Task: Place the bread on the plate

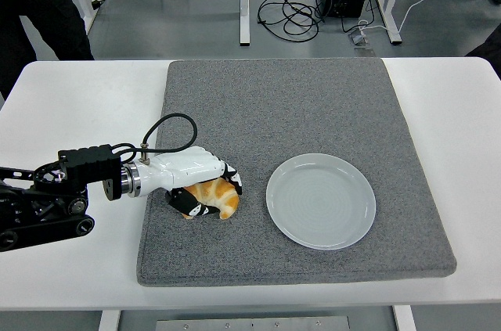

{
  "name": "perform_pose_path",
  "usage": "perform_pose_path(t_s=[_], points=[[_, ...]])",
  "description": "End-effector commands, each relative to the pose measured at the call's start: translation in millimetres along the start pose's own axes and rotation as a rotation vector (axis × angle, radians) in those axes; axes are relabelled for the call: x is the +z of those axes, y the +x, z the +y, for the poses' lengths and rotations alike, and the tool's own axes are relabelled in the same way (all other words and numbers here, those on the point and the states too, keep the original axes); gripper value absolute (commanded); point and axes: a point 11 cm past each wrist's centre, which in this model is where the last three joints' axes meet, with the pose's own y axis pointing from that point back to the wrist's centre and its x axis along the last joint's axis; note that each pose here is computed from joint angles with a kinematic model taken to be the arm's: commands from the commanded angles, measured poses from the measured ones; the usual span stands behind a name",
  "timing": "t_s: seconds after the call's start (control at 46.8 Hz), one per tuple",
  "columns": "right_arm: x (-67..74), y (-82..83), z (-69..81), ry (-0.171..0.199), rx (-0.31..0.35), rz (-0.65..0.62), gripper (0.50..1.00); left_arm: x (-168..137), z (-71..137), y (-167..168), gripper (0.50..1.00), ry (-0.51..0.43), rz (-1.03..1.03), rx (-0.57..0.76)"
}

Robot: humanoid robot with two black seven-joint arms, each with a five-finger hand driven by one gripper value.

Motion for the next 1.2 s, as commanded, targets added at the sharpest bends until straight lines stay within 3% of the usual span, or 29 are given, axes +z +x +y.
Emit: perform_pose_path(t_s=[0.0, 0.299, 0.449, 0.662, 0.94, 1.175], points=[[0.0, 0.0, 0.0, 0.000, 0.000, 0.000, 1.000, 0, 1, 3, 0.500, -0.008, -0.010, 0.003], [0.0, 0.0, 0.0, 0.000, 0.000, 0.000, 1.000, -1, 1, 9, 0.500, -0.005, -0.018, 0.015], [0.1, -0.1, 0.0, -0.001, -0.001, 0.000, 1.000, -1, 1, 33, 0.500, -0.003, -0.051, 0.048], [0.0, -0.1, 0.0, 0.000, -0.001, 0.000, 1.000, 4, 8, 104, 0.500, -0.004, -0.165, 0.154], [0.1, 0.0, 0.0, -0.001, 0.000, 0.000, 1.000, 28, 38, 223, 0.500, 0.007, -0.367, 0.332], [0.0, 0.0, 0.0, 0.000, 0.000, 0.000, 1.000, 32, 39, 230, 0.500, 0.007, -0.387, 0.339]])
